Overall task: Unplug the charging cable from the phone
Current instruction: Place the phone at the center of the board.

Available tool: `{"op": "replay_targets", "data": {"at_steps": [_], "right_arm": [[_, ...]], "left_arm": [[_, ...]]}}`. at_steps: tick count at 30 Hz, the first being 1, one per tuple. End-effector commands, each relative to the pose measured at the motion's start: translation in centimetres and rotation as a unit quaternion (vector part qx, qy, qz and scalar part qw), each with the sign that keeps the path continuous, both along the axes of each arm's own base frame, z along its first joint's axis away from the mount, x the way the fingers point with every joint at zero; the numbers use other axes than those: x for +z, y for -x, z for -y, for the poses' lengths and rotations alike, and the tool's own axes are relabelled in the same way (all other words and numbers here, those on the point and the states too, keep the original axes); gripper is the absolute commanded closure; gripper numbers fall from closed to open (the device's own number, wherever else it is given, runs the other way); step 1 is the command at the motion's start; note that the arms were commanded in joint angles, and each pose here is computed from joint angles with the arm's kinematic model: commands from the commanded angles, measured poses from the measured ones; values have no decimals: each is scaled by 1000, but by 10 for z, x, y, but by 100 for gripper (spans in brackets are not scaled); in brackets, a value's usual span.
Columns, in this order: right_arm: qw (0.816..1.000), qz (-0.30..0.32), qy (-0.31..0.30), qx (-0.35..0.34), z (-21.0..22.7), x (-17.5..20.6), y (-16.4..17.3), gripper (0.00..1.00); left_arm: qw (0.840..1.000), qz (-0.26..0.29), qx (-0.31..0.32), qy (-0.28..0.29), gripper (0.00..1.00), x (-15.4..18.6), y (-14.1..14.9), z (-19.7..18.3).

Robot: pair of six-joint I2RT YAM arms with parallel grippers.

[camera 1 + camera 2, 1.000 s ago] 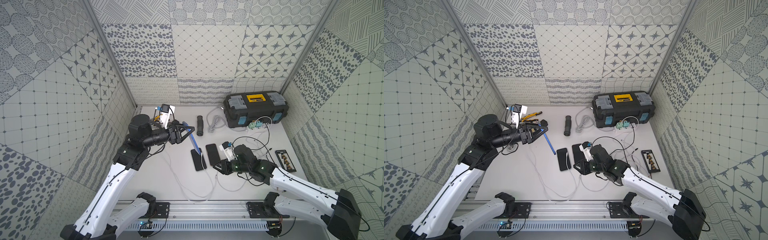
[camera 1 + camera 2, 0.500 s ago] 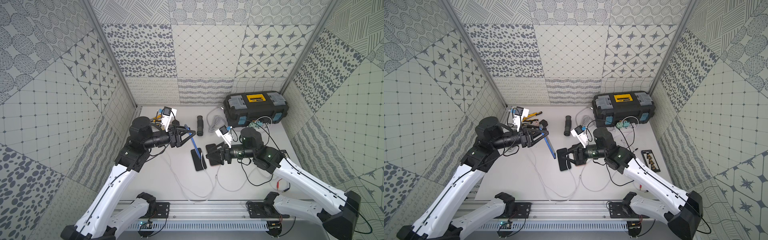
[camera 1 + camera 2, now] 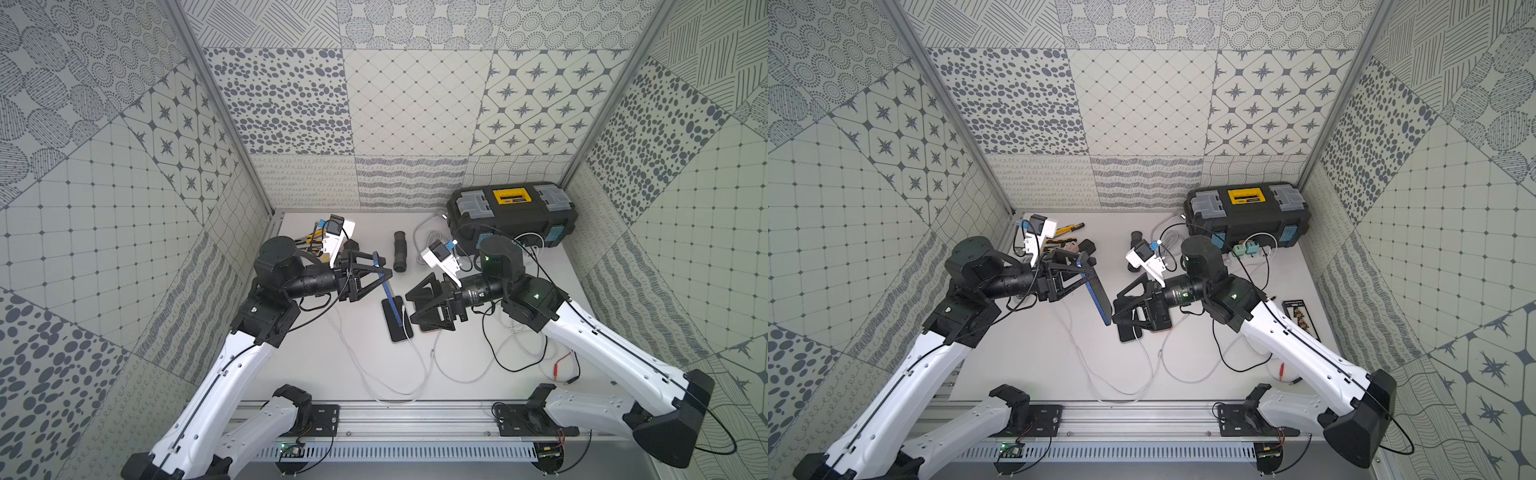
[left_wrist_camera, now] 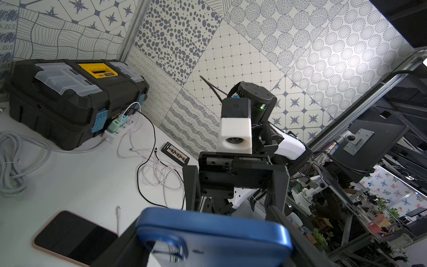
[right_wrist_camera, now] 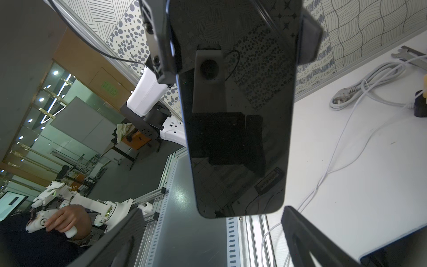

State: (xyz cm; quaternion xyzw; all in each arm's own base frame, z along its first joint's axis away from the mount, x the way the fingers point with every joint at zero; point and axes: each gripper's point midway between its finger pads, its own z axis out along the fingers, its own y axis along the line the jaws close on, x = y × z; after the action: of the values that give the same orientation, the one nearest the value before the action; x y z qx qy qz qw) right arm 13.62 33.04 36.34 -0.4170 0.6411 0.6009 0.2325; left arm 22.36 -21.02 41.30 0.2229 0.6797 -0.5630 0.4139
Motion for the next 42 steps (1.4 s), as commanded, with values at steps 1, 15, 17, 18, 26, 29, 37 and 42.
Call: {"op": "replay_targets", "data": {"at_steps": [1,15,17,18,26,29,37,42], "right_arm": [[999,31,-18,12,-4,12,-1,3],[998,57,-12,30,-32,7,-9,3],[997,59,-13,36,-35,7,-7,3],[997,60,-13,39,-36,7,-6,3],[997,64,-12,51,-45,3,-3,11],[997,62,-11,52,-45,3,-3,17],[997,58,-10,56,-45,2,-2,28],[997,56,-10,59,-46,0,-2,38]], "left_arm": [[997,56,-36,25,100,24,12,2],[998,54,-35,24,100,24,15,1],[998,52,-34,24,100,23,13,1],[998,51,-34,24,100,22,13,1],[998,48,-33,23,100,20,13,1],[998,46,-33,22,100,18,14,1],[998,46,-30,19,100,17,13,0],[998,47,-28,16,96,15,13,0]]}}
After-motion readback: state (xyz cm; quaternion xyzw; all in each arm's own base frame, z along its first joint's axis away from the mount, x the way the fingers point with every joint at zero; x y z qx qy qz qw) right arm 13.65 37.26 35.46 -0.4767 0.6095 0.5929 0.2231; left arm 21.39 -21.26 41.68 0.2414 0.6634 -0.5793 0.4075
